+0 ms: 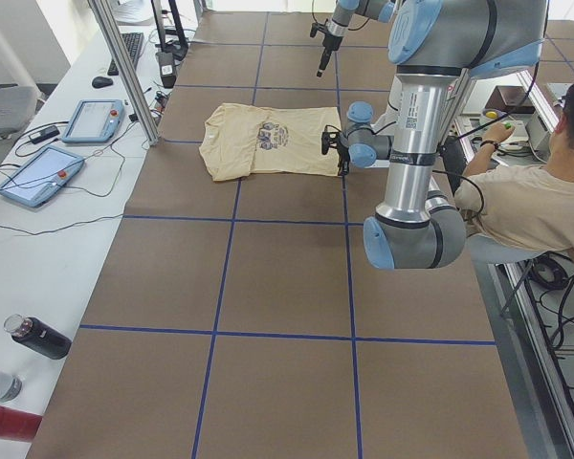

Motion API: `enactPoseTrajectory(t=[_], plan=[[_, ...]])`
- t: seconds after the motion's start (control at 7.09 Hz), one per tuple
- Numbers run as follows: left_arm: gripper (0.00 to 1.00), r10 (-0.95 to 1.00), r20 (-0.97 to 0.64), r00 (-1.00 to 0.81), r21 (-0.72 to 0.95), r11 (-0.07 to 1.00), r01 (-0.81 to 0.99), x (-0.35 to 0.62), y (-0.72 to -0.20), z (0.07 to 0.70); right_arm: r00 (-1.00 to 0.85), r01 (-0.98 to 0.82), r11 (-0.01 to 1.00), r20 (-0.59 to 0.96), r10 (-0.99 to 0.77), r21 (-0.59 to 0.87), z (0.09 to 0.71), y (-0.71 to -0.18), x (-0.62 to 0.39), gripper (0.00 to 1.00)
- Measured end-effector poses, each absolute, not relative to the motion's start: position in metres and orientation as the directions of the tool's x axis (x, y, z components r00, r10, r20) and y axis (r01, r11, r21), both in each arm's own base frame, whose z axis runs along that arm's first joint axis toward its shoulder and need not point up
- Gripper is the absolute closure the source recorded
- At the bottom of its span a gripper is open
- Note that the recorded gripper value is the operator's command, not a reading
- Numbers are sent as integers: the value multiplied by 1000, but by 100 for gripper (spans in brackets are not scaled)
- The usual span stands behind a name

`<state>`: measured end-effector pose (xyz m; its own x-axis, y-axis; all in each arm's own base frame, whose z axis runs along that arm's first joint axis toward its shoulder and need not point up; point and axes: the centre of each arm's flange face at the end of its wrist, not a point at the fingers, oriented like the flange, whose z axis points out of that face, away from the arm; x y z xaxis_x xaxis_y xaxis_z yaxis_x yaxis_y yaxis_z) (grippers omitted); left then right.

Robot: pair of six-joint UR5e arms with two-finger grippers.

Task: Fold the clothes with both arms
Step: 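Lower both grippers and grasp the two hem corners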

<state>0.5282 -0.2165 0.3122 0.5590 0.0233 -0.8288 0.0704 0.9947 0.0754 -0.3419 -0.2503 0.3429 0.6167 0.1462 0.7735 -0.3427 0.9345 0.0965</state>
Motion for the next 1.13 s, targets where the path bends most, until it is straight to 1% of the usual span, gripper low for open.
enactPoseTrajectory(t=[0.42, 0.56, 0.71, 0.85, 1.13], plan=[[55, 22, -822, 569, 75, 995, 70, 528, -217, 318, 617, -344, 934, 773, 147, 97, 343, -251, -342, 0], [59, 22, -820, 572, 74, 995, 68, 528, -216, 319, 618, -343, 934, 772, 147, 97, 344, -250, -342, 0], [78, 22, -819, 574, 74, 995, 66, 529, -216, 320, 619, -343, 935, 771, 147, 97, 344, -250, -342, 0], [100, 23, -818, 574, 73, 995, 65, 529, -215, 320, 619, -342, 935, 771, 147, 96, 344, -250, -342, 0], [100, 22, -820, 572, 73, 995, 67, 529, -215, 319, 619, -341, 935, 772, 146, 96, 344, -250, -342, 0]])
